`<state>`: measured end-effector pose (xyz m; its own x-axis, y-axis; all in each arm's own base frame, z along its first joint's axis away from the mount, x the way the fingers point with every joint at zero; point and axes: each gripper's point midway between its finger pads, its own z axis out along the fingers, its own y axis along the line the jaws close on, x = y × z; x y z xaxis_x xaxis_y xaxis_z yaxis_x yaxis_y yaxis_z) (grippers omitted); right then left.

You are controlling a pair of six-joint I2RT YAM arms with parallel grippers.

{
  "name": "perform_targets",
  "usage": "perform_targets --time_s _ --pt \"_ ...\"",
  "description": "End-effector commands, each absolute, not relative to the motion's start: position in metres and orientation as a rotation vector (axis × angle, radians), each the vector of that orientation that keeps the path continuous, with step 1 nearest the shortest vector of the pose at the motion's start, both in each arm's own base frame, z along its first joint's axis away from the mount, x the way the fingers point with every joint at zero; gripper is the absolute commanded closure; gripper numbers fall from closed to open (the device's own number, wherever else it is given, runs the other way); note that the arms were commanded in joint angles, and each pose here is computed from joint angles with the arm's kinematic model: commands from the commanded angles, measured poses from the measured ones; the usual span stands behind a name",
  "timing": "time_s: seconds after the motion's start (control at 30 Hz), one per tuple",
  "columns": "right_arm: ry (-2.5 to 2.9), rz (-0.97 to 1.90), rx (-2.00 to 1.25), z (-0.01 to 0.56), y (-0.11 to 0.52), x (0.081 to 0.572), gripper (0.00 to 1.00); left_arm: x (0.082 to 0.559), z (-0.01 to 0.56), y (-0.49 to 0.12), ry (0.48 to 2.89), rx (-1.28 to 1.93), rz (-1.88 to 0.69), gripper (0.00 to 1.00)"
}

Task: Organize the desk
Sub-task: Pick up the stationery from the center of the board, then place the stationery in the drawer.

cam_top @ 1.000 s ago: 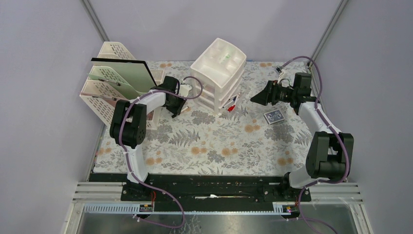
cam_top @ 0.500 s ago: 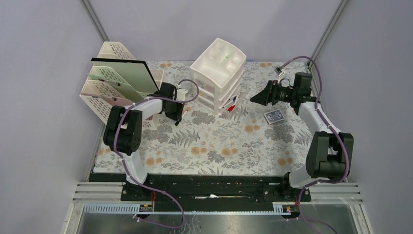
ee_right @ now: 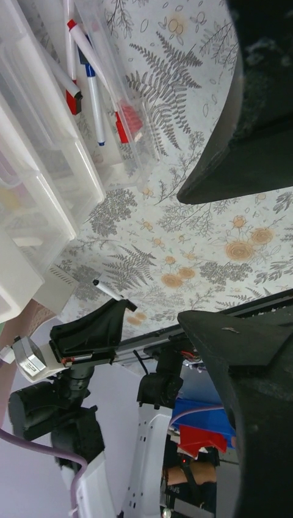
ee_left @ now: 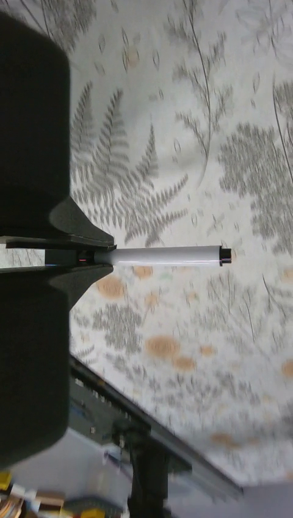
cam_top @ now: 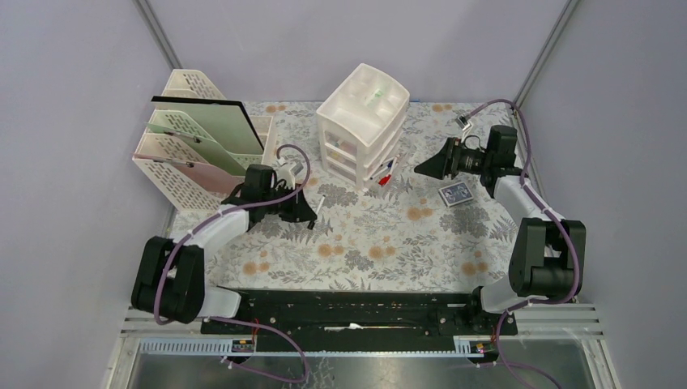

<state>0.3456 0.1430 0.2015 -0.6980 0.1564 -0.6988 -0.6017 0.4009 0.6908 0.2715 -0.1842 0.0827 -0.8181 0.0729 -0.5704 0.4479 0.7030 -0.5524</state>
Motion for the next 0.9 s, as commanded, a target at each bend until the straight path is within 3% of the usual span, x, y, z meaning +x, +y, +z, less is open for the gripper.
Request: perform_targets --time_s 0.0,0.37,0.53,0.87 --pt "1.851 1.402 -0.492 0.225 0.156 0.332 0.28 0.265 0.138 -0.217 2.137 0.382 -1.246 1.0" --pt "1.816 1.558 -0.657 0.23 0.205 0.298 0.15 0.247 0.221 -0.285 1.816 0.419 -1.52 1.0" --pt "1.811 1.616 -0.69 0.234 0.222 0.286 0.01 0.248 0.233 -0.319 1.786 0.432 -1.547 1.0" --pt "1.802 1.661 -0.639 0.245 0.231 0.281 0.0 0.249 0.237 -0.362 1.761 0.421 -1.628 1.0"
